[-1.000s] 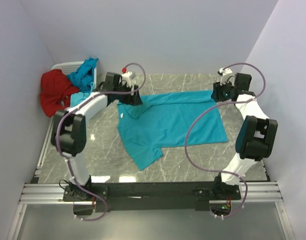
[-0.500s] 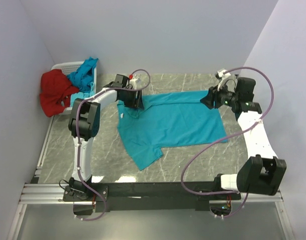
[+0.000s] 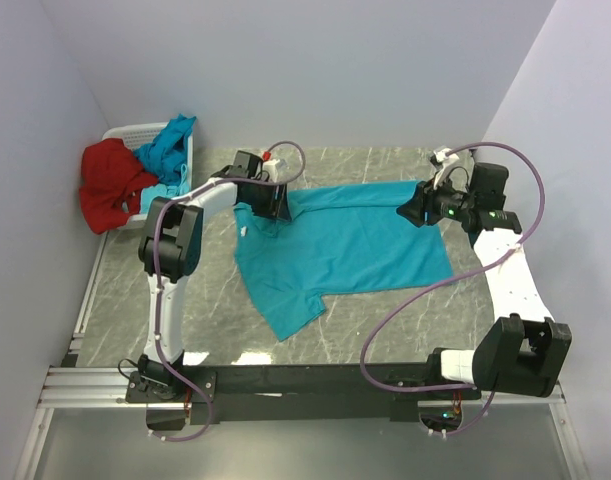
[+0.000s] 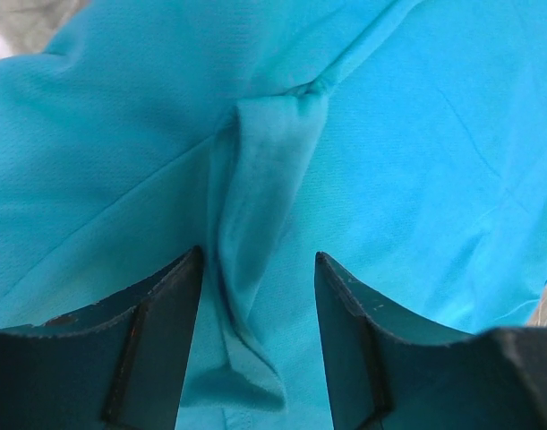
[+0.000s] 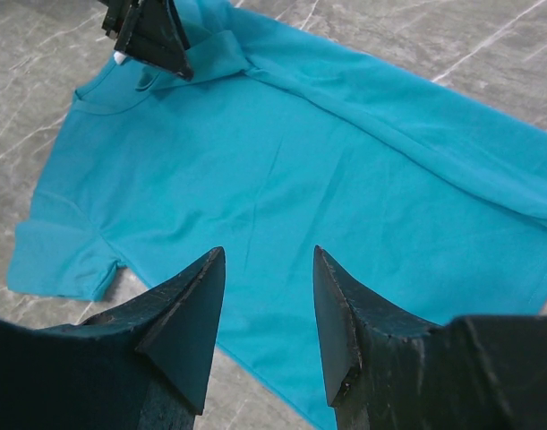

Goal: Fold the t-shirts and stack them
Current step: Fold the tshirt

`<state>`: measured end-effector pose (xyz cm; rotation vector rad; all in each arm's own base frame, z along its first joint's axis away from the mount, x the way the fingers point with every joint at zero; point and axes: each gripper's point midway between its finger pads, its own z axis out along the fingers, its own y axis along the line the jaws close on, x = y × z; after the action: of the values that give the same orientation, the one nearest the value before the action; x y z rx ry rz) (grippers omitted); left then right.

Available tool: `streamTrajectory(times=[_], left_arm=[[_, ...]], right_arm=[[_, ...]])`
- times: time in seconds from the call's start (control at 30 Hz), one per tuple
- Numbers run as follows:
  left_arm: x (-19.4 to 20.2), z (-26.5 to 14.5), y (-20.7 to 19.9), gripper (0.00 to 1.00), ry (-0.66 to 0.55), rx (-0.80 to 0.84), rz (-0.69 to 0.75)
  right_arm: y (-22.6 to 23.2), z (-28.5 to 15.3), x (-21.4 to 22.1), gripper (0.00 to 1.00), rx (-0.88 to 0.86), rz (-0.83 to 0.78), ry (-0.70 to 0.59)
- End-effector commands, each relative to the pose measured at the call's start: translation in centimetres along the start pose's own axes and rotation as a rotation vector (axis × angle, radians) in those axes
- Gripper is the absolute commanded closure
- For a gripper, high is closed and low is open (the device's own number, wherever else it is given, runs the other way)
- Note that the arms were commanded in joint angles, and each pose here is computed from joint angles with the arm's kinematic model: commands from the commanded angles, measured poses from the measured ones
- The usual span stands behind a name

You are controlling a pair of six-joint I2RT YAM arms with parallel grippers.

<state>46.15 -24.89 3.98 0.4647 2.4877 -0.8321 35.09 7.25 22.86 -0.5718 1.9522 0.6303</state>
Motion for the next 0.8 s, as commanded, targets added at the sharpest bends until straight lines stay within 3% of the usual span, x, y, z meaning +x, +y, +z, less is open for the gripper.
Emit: streamTrajectory(times=[0.0, 0.77], left_arm=[[-2.1, -1.1, -2.9, 0.42, -0.051, 0.058, 0.083], [-0.5, 0.0, -7.3, 0.40, -0.008, 0.032, 0.295]], right_arm=[[-0.1, -0.2, -0.1, 0.49, -0.008, 0.002, -0.011], [-1.0, -0.3, 0.8, 0.49, -0.007, 0.029, 0.005]])
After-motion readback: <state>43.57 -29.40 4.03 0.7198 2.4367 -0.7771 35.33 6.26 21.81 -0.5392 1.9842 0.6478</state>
